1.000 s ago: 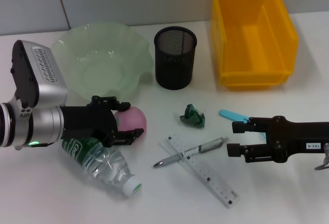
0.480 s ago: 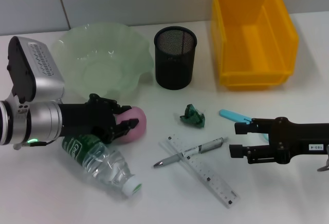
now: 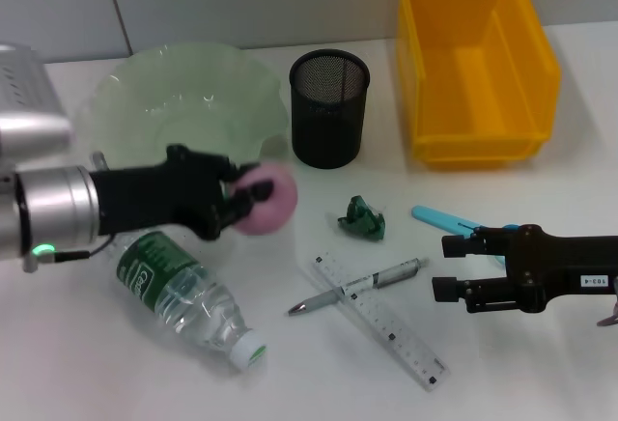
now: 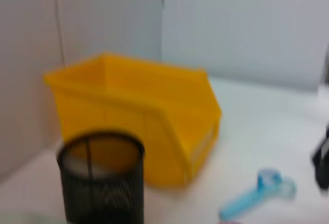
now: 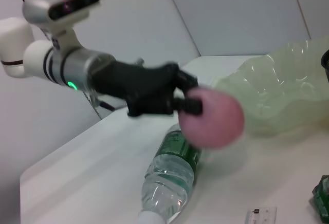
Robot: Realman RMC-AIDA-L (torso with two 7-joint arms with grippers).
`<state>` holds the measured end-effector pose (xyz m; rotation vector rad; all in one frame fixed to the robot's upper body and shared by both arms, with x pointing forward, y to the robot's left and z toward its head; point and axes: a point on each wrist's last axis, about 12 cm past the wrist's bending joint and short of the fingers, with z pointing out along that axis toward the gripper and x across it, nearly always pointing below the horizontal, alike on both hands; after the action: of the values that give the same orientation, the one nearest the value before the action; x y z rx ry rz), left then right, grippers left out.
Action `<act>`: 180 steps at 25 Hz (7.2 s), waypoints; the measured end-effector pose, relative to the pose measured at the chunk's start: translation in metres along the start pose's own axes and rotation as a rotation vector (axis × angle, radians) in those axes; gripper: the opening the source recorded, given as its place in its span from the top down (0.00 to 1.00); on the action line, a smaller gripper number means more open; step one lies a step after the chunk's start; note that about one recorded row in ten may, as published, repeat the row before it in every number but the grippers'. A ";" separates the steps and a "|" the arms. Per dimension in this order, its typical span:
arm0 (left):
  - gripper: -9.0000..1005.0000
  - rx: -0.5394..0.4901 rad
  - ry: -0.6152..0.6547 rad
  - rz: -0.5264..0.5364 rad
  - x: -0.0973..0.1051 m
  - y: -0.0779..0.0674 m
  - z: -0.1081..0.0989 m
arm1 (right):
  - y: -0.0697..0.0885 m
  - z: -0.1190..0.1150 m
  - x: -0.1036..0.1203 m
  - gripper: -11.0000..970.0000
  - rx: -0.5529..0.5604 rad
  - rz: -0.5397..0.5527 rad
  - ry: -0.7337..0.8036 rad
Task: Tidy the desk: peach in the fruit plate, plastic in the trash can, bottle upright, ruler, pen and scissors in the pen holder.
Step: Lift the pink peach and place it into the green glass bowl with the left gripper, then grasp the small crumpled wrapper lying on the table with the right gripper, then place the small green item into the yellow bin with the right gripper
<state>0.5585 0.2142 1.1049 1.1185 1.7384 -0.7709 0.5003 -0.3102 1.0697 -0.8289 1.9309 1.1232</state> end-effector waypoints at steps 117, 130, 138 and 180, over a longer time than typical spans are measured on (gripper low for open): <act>0.20 0.210 -0.059 -0.207 0.038 -0.022 -0.050 | -0.016 0.144 -0.134 0.17 0.234 -0.289 0.693; 0.21 0.202 -0.063 -0.220 0.041 -0.022 -0.052 | -0.022 0.149 -0.125 0.23 0.248 -0.293 0.673; 0.21 0.201 -0.065 -0.216 0.042 -0.022 -0.052 | -0.022 0.151 -0.122 0.52 0.244 -0.282 0.664; 0.23 0.184 -0.072 -0.210 0.038 -0.017 -0.051 | -0.041 -0.001 -0.179 0.90 0.531 -0.058 -0.149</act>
<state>0.5178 0.2642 1.0909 1.0246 1.7691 -1.1059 0.6263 -0.2987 1.2031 -0.4892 1.9327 0.5707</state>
